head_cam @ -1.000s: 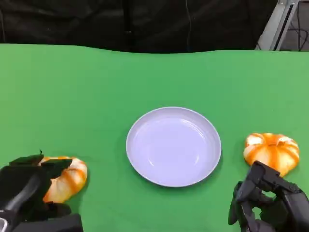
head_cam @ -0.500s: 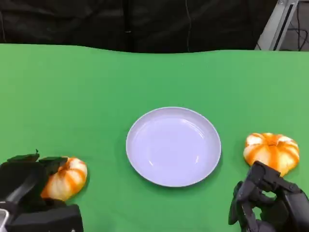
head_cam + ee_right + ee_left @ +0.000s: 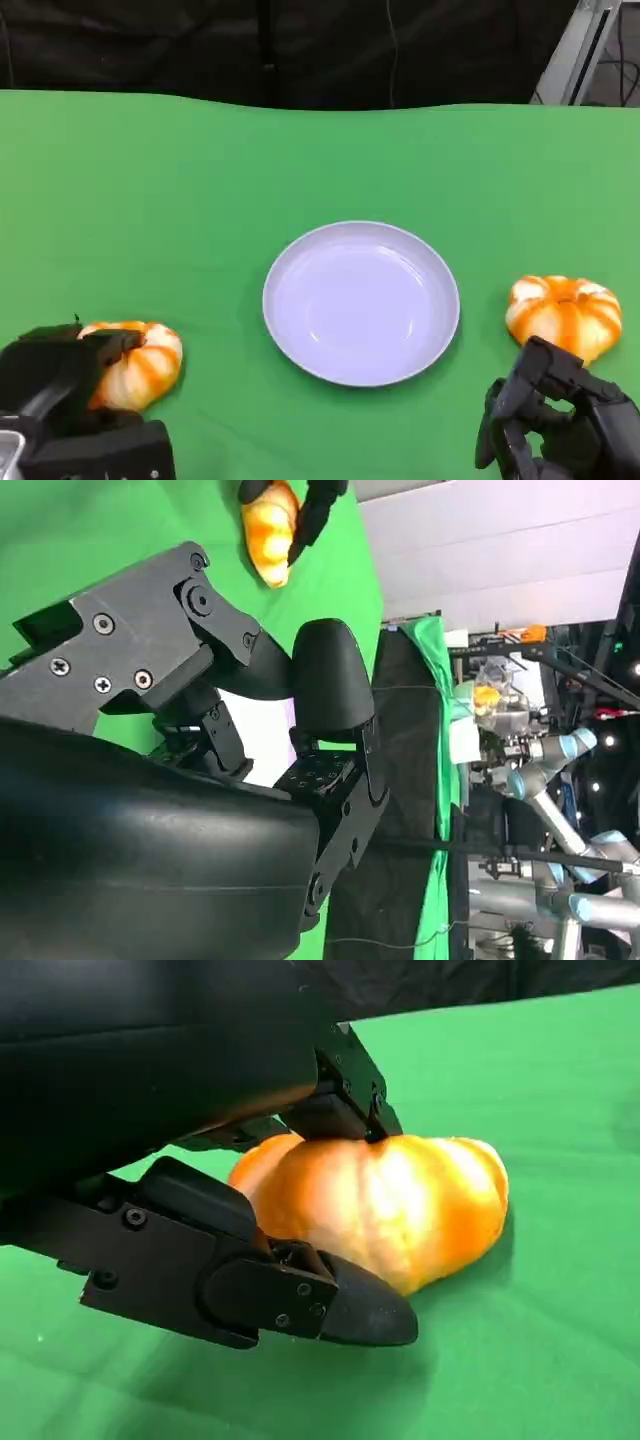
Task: Grasp the bread from the table and place it into the plate.
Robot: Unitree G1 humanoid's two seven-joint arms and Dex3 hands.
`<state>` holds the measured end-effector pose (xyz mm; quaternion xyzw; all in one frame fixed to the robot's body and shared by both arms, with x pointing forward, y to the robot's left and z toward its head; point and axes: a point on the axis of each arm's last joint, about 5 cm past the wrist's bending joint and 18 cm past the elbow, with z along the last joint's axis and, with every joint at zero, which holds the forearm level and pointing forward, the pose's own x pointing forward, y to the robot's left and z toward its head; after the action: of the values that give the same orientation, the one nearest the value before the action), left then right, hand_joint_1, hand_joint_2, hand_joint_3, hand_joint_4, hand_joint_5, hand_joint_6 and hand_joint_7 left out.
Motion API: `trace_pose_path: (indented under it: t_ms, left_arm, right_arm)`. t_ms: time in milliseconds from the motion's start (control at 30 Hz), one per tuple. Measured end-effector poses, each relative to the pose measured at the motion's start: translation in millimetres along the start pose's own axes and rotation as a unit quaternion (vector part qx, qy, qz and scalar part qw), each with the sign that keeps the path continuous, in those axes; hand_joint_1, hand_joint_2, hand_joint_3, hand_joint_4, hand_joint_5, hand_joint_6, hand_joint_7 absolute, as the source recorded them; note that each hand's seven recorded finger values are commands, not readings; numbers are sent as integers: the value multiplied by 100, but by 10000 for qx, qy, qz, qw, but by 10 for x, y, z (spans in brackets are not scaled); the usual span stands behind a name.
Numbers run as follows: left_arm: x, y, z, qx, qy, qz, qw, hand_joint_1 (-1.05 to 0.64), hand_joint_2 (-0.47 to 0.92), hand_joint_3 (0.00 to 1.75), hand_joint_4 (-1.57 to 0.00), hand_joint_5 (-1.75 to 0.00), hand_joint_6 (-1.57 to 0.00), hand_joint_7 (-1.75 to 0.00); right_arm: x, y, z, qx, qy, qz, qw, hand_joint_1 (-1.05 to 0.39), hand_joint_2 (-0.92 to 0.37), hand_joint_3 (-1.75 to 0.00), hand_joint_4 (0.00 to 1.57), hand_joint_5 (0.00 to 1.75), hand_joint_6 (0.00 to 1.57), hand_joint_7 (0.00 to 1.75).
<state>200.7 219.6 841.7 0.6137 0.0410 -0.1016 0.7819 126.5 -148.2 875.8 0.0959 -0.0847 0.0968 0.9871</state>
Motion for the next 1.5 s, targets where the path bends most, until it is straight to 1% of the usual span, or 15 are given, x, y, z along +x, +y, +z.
trace_pose_path:
  t_ms: [233,267,300,367,400,433,467,500,533,567,600,700,1067,1300,1500]
  left_arm:
    - [15,-21,-7,-36,-15,-30,10000,-63,92,15,-47,-2,-56,-1]
    - [18,-21,-5,-30,-18,-33,10000,-48,92,18,-57,-5,-63,-3]
    - [19,-24,-4,-17,-20,-16,10000,-42,92,19,-62,-6,-67,-4]
    - [17,-34,-1,0,-28,78,10000,-26,92,28,-93,-13,-89,-7]
    - [17,-37,3,-17,-29,144,9999,-24,92,30,-100,-15,-95,-8]
    - [19,-40,10,-52,-24,206,9998,-24,92,28,-107,-27,-105,-8]
    - [20,-45,18,-123,-9,275,9995,-24,92,24,-93,-79,-115,-7]
    - [21,-50,27,-205,-2,356,9992,-24,92,22,-85,-102,-118,-7]
    - [22,-50,31,-283,-1,428,9987,-25,92,17,-76,-138,-106,-49]
    - [22,-48,33,-328,-8,479,9983,-21,92,16,-71,-159,-72,-123]
    - [22,-46,33,-371,-5,511,9980,-17,92,20,-69,-167,-61,-148]
    - [18,-32,55,-461,-63,759,9960,-13,92,27,-67,-174,-48,-172]
    - [13,14,112,-544,-158,1060,9928,-7,92,28,-63,-175,-45,-175]
    - [49,333,264,-605,-547,1928,9778,-2,87,26,-68,-175,-53,-175]
    - [82,504,380,-508,-877,2067,9731,-8,89,30,-67,-175,-53,-175]
  right_arm:
    - [10,21,1,-28,-5,-19,10000,-13,-59,-119,82,175,64,170]
    - [11,21,2,-26,-8,-15,10000,-13,-58,-119,82,175,65,170]
    - [12,21,2,-26,-10,-14,10000,-13,-58,-120,83,175,65,169]
    - [11,20,2,-26,-10,-17,10000,-13,-58,-120,83,175,65,170]
    - [11,19,2,-27,-10,-17,10000,-13,-58,-120,83,175,65,170]
    - [11,18,2,-28,-10,-17,10000,-13,-58,-120,83,175,65,170]
    - [11,18,2,-30,-10,-17,10000,-14,-58,-120,83,175,65,170]
    - [11,16,3,-34,-9,-20,10000,-14,-58,-120,83,175,65,170]
    - [10,16,3,-36,-9,-26,10000,-14,-58,-120,83,175,65,170]
    - [10,16,3,-37,-9,-33,10000,-14,-58,-120,83,175,65,170]
    - [10,16,3,-38,-9,-38,10000,-14,-58,-120,83,175,65,170]
    - [10,15,3,-39,-9,-40,10000,-13,-58,-120,83,175,65,170]
    - [9,7,4,-49,-23,-15,10000,-13,-57,-121,84,175,66,169]
    - [11,6,2,-42,-22,-14,10000,-14,-57,-121,85,175,66,168]
    - [9,7,1,-40,-16,-18,10000,-14,-57,-121,85,175,67,168]
